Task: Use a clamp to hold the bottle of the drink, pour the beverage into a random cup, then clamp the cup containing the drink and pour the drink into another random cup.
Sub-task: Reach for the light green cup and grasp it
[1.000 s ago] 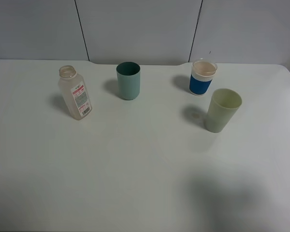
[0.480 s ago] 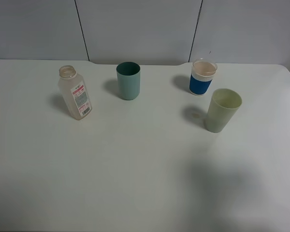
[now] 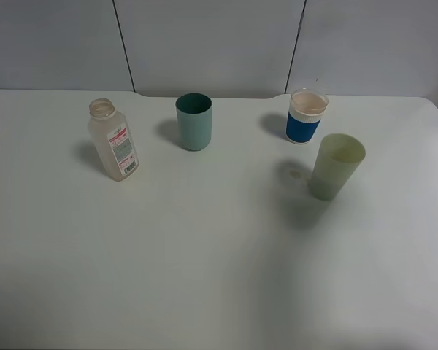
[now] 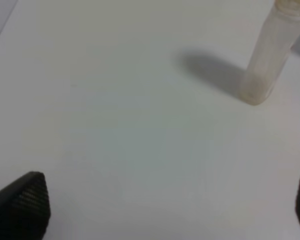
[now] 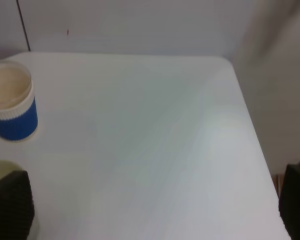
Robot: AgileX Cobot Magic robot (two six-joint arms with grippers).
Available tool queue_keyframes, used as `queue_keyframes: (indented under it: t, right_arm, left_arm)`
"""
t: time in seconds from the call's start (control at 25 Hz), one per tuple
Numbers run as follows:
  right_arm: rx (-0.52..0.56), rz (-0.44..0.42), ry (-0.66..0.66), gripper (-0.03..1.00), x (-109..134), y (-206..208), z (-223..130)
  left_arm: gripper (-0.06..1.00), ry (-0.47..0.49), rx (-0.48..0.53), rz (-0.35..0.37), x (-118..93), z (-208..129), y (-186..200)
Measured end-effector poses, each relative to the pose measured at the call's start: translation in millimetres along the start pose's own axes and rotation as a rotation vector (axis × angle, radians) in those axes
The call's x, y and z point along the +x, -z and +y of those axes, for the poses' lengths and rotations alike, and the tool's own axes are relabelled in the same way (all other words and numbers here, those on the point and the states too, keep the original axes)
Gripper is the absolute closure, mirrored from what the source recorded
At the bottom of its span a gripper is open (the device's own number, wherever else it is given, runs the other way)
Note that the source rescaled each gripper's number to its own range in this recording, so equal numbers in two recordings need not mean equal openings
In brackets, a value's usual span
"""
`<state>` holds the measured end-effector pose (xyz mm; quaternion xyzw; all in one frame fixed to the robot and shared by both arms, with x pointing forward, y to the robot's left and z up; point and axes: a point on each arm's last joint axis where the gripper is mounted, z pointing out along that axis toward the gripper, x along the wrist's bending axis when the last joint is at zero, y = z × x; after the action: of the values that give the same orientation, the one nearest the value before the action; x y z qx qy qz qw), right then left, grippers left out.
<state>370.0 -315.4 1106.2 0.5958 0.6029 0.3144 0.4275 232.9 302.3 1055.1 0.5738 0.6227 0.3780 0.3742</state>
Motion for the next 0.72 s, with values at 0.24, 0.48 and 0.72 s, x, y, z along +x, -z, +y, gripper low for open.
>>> queue_keyframes:
  t: [0.24, 0.48, 0.72]
  right_arm:
    - [-0.065, 0.058, 0.073, 0.02, 11, -33, 13]
    - [-0.107, 0.231, 0.201, 0.02, 50, -49, 18]
    - [-0.113, 0.270, 0.225, 0.02, 61, -59, 8]
  left_arm:
    - [-0.06, 0.000, 0.000, 0.000, 0, 0, 0]
    - [-0.06, 0.000, 0.000, 0.000, 0, 0, 0]
    - [-0.06, 0.000, 0.000, 0.000, 0, 0, 0]
